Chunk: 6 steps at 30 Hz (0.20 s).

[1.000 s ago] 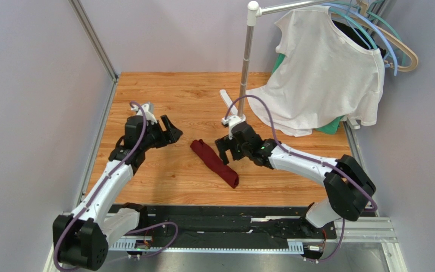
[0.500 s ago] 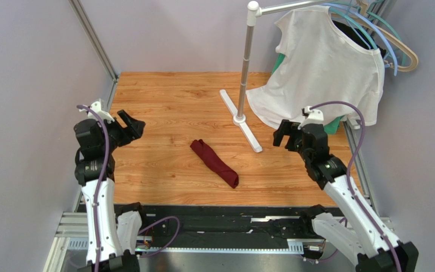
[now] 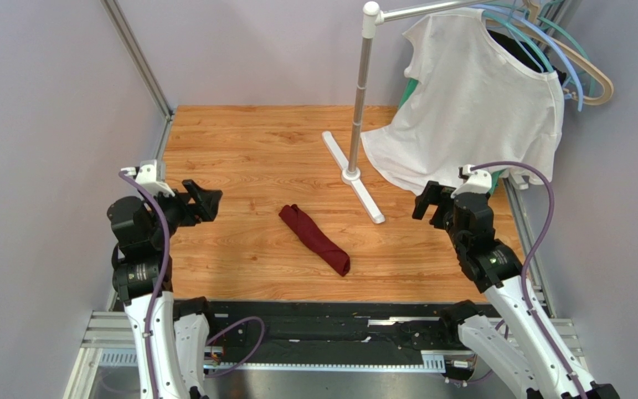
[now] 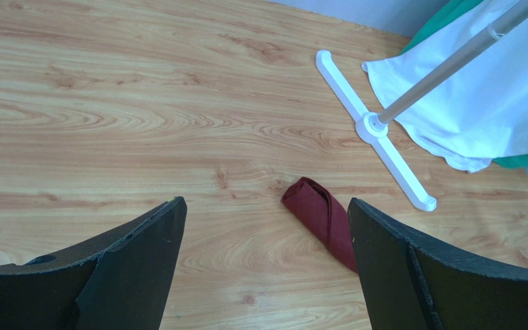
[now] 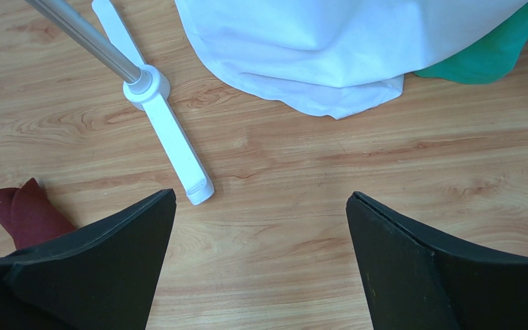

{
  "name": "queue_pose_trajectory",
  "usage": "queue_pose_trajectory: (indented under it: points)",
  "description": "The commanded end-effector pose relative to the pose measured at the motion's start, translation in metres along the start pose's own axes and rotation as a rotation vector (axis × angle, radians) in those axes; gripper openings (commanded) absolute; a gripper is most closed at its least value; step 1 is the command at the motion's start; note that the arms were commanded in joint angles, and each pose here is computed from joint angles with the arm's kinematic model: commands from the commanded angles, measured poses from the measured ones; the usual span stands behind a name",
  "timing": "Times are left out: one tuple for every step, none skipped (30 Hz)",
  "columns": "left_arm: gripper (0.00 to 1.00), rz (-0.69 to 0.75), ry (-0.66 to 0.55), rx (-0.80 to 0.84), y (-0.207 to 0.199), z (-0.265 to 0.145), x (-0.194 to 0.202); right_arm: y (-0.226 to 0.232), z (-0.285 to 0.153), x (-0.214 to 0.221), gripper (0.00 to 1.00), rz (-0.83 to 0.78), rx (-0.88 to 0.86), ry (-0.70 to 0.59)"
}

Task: Fold the napkin, place the utensils inside, and roll it up
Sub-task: Reset both arms

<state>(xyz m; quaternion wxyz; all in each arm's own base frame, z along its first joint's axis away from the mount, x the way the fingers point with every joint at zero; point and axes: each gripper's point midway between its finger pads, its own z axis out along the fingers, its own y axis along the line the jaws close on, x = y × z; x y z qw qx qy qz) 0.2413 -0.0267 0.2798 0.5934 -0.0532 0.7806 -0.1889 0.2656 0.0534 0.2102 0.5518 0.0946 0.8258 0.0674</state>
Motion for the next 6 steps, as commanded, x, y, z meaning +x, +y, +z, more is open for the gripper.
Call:
queue_pose_trajectory:
  points:
    - [0.96, 0.049, -0.025, 0.019, -0.0030, -0.0028, -0.0047, -0.0050, 0.0011, -0.0036, 1.00, 0.005, 0.030, -0.016]
    - [0.96, 0.046, -0.022, 0.018, -0.0027, -0.0026, -0.0038, -0.0053, 0.0011, -0.0037, 1.00, 0.004, 0.031, -0.017]
    - [0.96, 0.046, -0.024, 0.011, -0.0015, -0.0025, -0.0045, -0.0060, 0.0011, -0.0036, 1.00, 0.006, 0.034, -0.018]
    - [0.96, 0.045, -0.023, 0.009, -0.0014, -0.0026, -0.0048, -0.0059, 0.0007, -0.0039, 1.00, 0.006, 0.034, -0.019]
    - [0.96, 0.045, -0.024, 0.005, -0.0005, -0.0026, -0.0051, -0.0059, 0.0007, -0.0039, 1.00, 0.004, 0.034, -0.019]
    - [0.96, 0.045, -0.028, -0.001, 0.0000, -0.0031, -0.0061, -0.0060, 0.0005, -0.0042, 1.00, 0.003, 0.033, -0.021]
